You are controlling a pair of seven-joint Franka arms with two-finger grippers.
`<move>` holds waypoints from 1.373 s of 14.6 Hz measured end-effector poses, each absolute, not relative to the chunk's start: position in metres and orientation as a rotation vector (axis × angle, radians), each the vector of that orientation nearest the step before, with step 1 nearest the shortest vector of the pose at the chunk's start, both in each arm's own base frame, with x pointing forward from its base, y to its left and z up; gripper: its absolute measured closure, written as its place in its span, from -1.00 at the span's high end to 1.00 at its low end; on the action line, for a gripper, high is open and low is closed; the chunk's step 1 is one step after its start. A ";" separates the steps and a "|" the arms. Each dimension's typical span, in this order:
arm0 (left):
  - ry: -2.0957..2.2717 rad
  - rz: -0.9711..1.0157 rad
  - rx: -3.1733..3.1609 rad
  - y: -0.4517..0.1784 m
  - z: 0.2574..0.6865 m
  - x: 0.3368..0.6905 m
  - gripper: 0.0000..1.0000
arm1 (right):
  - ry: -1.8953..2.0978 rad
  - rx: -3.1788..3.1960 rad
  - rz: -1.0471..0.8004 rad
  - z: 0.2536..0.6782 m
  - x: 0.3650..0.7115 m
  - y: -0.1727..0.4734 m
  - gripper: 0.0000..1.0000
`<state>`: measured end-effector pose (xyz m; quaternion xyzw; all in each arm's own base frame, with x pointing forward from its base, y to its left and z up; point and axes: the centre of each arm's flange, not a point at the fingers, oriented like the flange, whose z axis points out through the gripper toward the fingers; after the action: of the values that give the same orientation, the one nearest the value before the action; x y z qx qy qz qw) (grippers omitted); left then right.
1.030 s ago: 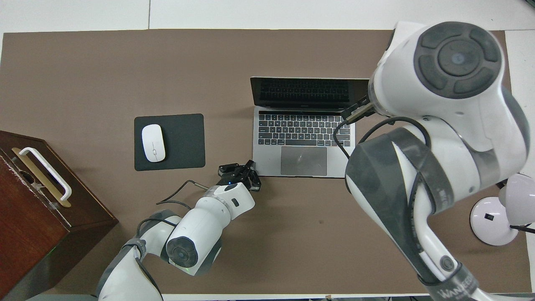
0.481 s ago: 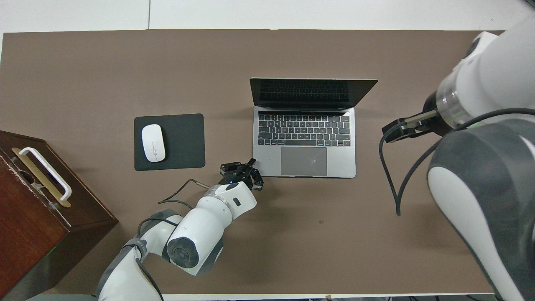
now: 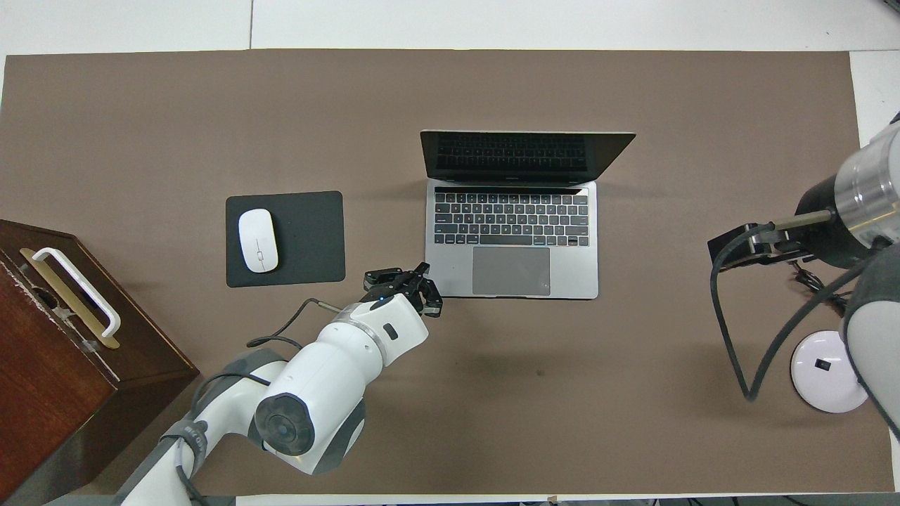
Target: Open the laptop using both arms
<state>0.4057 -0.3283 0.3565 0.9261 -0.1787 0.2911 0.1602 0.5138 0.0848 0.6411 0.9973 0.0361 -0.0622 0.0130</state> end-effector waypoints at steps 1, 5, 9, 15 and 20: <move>-0.505 0.805 2.655 -0.324 0.370 0.405 -0.98 | 0.108 3.106 -0.196 0.644 0.510 0.085 1.00; -0.442 0.670 2.728 -0.293 0.410 0.416 -0.98 | 0.087 3.106 -0.192 0.652 0.503 0.079 1.00; -0.449 0.454 2.829 -0.236 0.494 0.448 -0.98 | 0.014 3.118 -0.168 0.650 0.510 0.057 1.00; -0.383 0.354 2.880 -0.174 0.540 0.463 -0.41 | 0.015 3.118 -0.182 0.639 0.518 0.059 1.00; -0.248 0.319 2.917 -0.114 0.550 0.470 0.74 | 0.033 3.155 -0.185 0.639 0.518 0.067 1.00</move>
<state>0.4705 -0.1140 0.5498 0.9857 -0.0840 0.1077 0.0984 0.5177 0.0671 0.6392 0.9982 0.0105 -0.0585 -0.0095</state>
